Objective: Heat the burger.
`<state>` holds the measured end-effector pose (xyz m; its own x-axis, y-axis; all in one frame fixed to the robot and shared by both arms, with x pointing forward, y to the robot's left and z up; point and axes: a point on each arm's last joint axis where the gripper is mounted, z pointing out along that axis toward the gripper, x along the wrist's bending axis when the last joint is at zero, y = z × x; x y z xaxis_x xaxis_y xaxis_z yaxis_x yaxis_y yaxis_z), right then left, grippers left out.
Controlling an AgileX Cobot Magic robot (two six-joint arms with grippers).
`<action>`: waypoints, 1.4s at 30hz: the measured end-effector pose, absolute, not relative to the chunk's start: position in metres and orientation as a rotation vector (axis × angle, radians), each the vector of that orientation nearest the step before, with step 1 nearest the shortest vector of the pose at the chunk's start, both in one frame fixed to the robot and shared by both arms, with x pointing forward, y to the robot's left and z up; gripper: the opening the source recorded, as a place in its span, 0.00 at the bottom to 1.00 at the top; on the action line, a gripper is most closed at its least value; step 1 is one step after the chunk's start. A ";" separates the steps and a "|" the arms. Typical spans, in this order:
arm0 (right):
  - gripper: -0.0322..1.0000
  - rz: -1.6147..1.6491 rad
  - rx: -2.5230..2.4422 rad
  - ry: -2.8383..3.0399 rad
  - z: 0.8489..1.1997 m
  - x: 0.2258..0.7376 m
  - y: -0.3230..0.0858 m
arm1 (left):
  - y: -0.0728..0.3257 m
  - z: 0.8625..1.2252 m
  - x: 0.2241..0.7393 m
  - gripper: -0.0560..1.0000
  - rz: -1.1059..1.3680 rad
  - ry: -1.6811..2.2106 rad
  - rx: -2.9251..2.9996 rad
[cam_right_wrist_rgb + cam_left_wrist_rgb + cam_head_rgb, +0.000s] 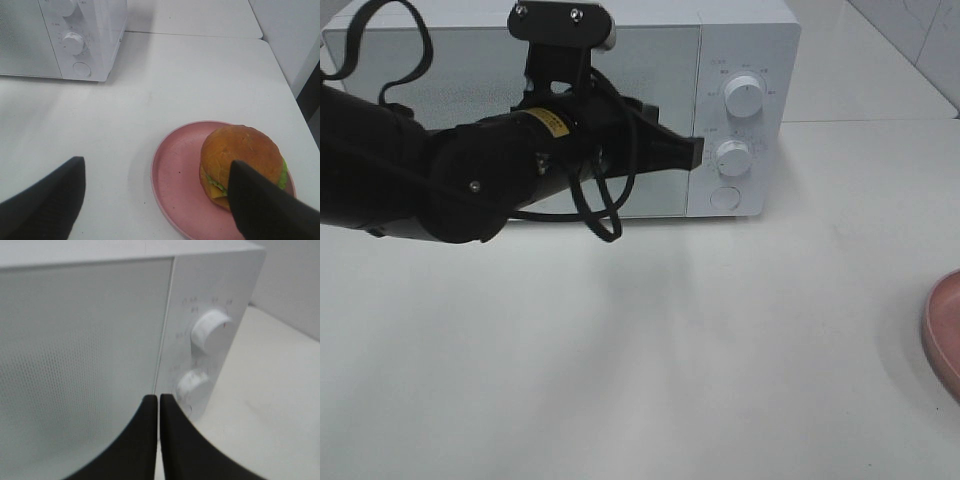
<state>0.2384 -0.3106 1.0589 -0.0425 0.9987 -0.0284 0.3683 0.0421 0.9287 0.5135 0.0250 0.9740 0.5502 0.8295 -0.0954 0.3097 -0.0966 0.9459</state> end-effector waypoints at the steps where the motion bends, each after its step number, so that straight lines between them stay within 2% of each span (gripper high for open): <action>1: 0.75 1.006 1.436 1.528 1.059 0.238 -0.311 | 0.027 0.971 0.510 0.12 0.553 0.981 1.708; 2: 0.75 1.006 1.436 1.528 1.059 0.238 -0.311 | 0.030 0.969 0.503 0.26 0.494 1.005 1.786; 3: 0.75 1.006 1.436 1.528 1.059 0.238 -0.311 | 0.030 0.969 0.503 0.26 0.494 1.005 1.786; 4: 0.75 1.006 1.436 1.528 1.059 0.238 -0.311 | 0.032 0.968 0.496 0.50 0.427 1.021 1.864; 5: 0.75 1.006 1.436 1.528 1.059 0.238 -0.311 | 0.033 0.967 0.492 0.62 0.390 1.027 1.906; 6: 0.75 1.006 1.436 1.528 1.059 0.238 -0.311 | 0.033 0.967 0.492 0.62 0.390 1.027 1.906; 7: 0.75 1.006 1.436 1.528 1.059 0.238 -0.311 | 0.034 0.967 0.485 0.82 0.320 1.038 1.987; 8: 0.75 1.006 1.436 1.528 1.059 0.238 -0.311 | 0.035 0.966 0.482 0.89 0.292 1.043 2.017; 9: 0.75 1.006 1.436 1.528 1.059 0.238 -0.311 | 0.035 0.966 0.482 0.89 0.292 1.043 2.017; 10: 0.75 1.006 1.436 1.528 1.059 0.238 -0.311 | 0.037 0.965 0.475 0.95 0.229 1.046 2.095; 18: 0.75 1.006 1.436 1.528 1.059 0.238 -0.311 | 0.053 0.974 0.452 0.99 0.148 0.907 2.388; 23: 0.75 1.006 1.436 1.528 1.059 0.238 -0.311 | 0.073 0.981 0.452 0.99 0.117 1.015 2.456; 27: 0.75 1.006 1.436 1.528 1.059 0.238 -0.311 | 0.111 0.990 0.464 0.99 0.094 1.294 2.445; 32: 0.75 1.006 1.436 1.528 1.059 0.238 -0.311 | 0.146 1.003 0.471 0.99 0.116 1.443 2.432; 34: 0.75 1.006 1.436 1.528 1.059 0.238 -0.311 | 0.181 1.019 0.475 0.99 0.142 1.580 2.356; 37: 0.75 1.006 1.436 1.528 1.059 0.238 -0.311 | 0.188 1.024 0.475 0.99 0.150 1.609 2.333; 39: 0.75 1.006 1.436 1.528 1.059 0.238 -0.311 | 0.226 1.040 0.473 0.99 0.203 1.750 2.244; 41: 0.75 1.006 1.436 1.528 1.059 0.238 -0.311 | 0.234 1.042 0.472 0.99 0.220 1.774 2.228; 42: 0.75 1.006 1.436 1.528 1.059 0.238 -0.311 | 0.250 1.046 0.467 0.99 0.251 1.833 2.201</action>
<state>0.2384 -0.3106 1.0589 -0.0425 0.9987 -0.0284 0.3683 0.0421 0.9287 0.4668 0.2498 1.0456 0.1865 0.9818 -0.0367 0.9358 -0.1661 0.3109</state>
